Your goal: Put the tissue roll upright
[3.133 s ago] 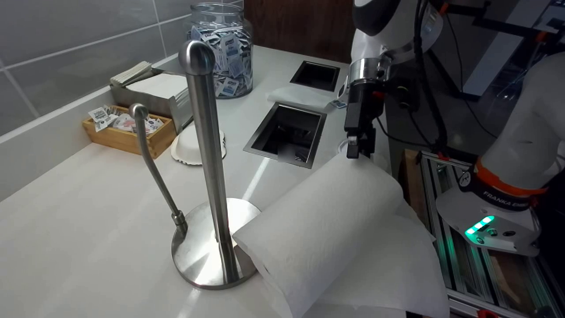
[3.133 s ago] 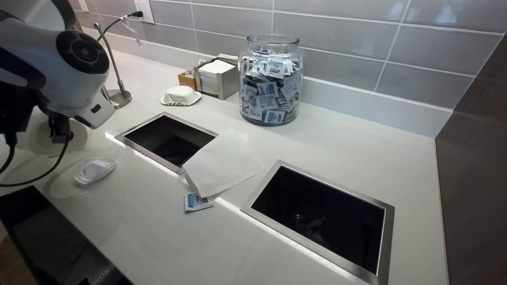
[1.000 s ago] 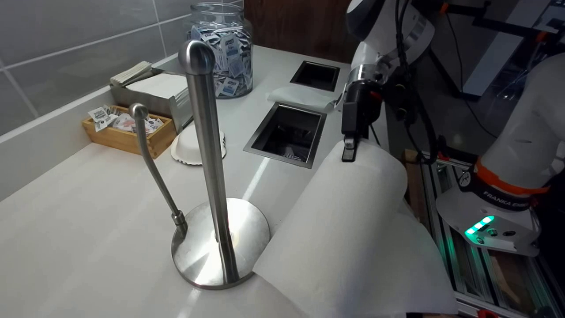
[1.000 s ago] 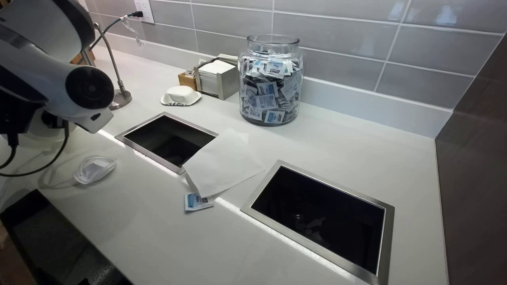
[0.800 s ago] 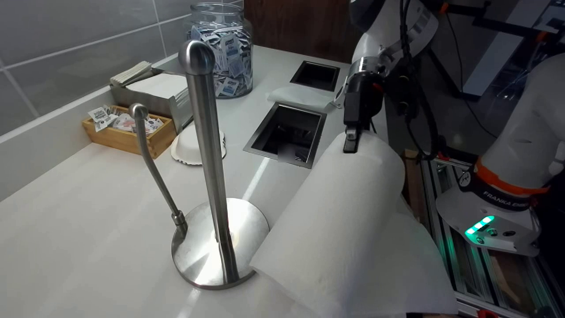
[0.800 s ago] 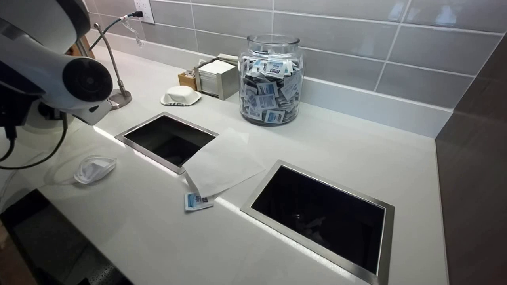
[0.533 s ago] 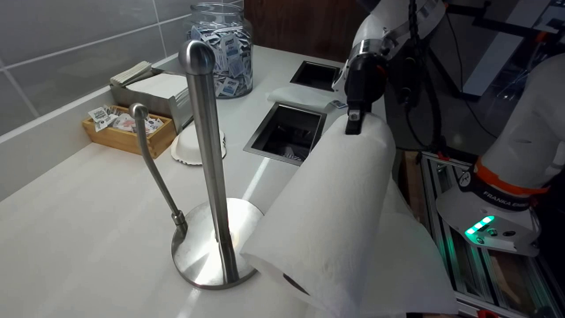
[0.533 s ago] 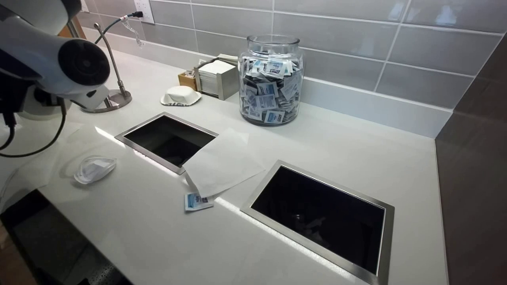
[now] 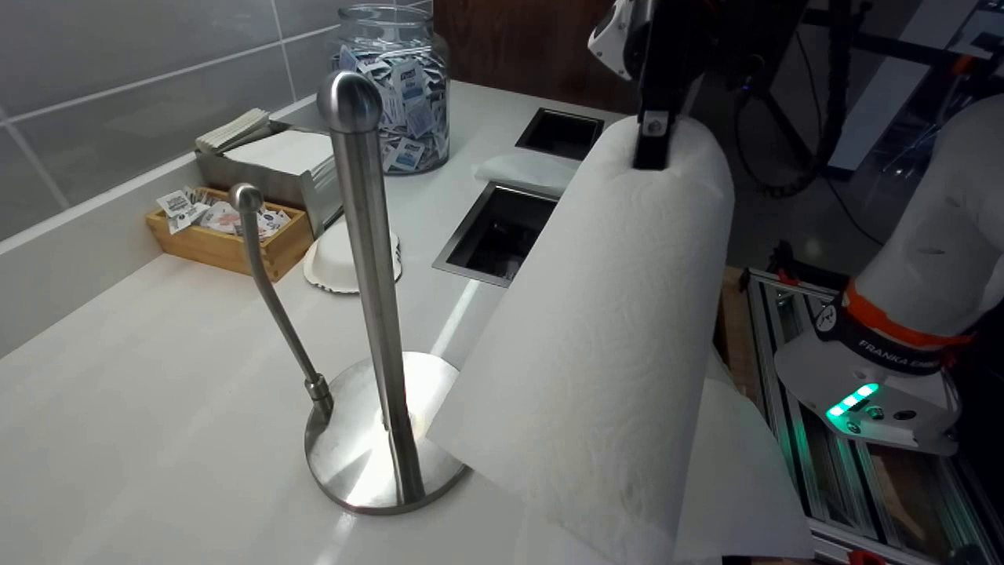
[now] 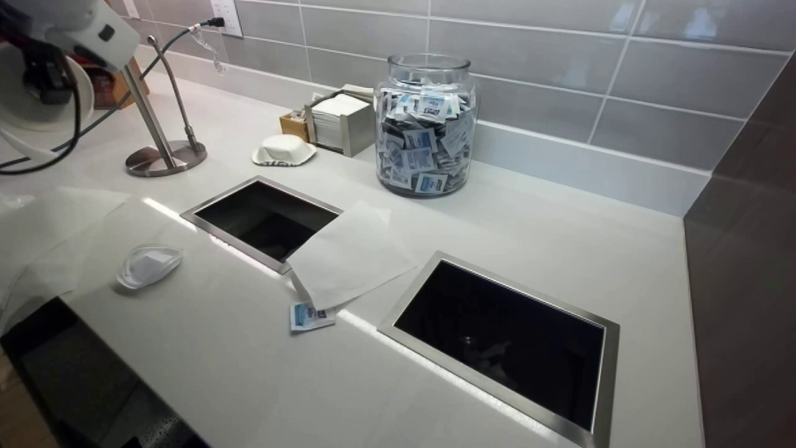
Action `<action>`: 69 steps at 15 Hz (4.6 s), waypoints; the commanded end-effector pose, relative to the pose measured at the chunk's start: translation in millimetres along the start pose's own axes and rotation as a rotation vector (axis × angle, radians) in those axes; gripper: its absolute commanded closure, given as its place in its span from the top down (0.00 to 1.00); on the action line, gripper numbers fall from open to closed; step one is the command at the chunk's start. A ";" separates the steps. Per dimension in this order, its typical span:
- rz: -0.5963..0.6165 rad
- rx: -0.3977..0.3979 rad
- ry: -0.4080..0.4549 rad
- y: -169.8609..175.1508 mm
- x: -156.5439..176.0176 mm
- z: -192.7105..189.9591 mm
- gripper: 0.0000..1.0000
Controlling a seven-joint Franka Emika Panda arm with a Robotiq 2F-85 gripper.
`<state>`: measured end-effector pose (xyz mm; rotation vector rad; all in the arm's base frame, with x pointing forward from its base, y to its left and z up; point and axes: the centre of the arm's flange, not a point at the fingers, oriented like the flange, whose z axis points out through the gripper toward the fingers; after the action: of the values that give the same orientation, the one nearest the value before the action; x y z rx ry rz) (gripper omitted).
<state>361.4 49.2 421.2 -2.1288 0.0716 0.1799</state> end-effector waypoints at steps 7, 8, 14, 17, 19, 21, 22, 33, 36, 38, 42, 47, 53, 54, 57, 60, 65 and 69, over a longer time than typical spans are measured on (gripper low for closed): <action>-0.144 -0.510 0.031 -118.6 -24.8 9.2 0.08; -0.161 -0.563 0.038 -127.0 -22.1 23.6 0.08; -0.305 -0.868 0.132 -153.2 -21.0 67.9 0.08; -0.379 -1.007 0.200 -164.5 -22.2 82.1 0.08; -0.400 -1.073 0.222 -163.6 -20.5 90.4 0.08; -0.407 -1.126 0.224 -160.5 -19.7 96.5 0.08; -0.408 -1.156 0.218 -158.6 -18.4 98.2 0.08; -0.446 -1.268 0.102 -144.2 -13.9 107.8 0.08; -0.435 -1.270 0.081 -146.3 -18.0 108.9 0.64; -0.438 -1.267 0.083 -148.6 -19.2 109.4 0.80; -0.450 -1.261 0.103 -155.9 -19.9 108.3 1.00; -0.424 -1.236 0.161 -160.0 -19.7 105.0 1.00; -0.367 -1.164 0.274 -164.8 -17.7 105.6 1.00; -0.358 -1.154 0.296 -166.1 -17.3 105.7 1.00; -0.342 -1.137 0.380 -170.3 -14.3 104.3 1.00; -0.323 -1.148 0.440 -172.1 -12.5 101.0 1.00; -0.324 -1.274 0.502 -171.6 -11.5 94.5 1.00; -0.351 -1.324 0.531 -171.2 -10.3 91.0 1.00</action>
<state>369.2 219.5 520.3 -3.3508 -0.1726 -0.7008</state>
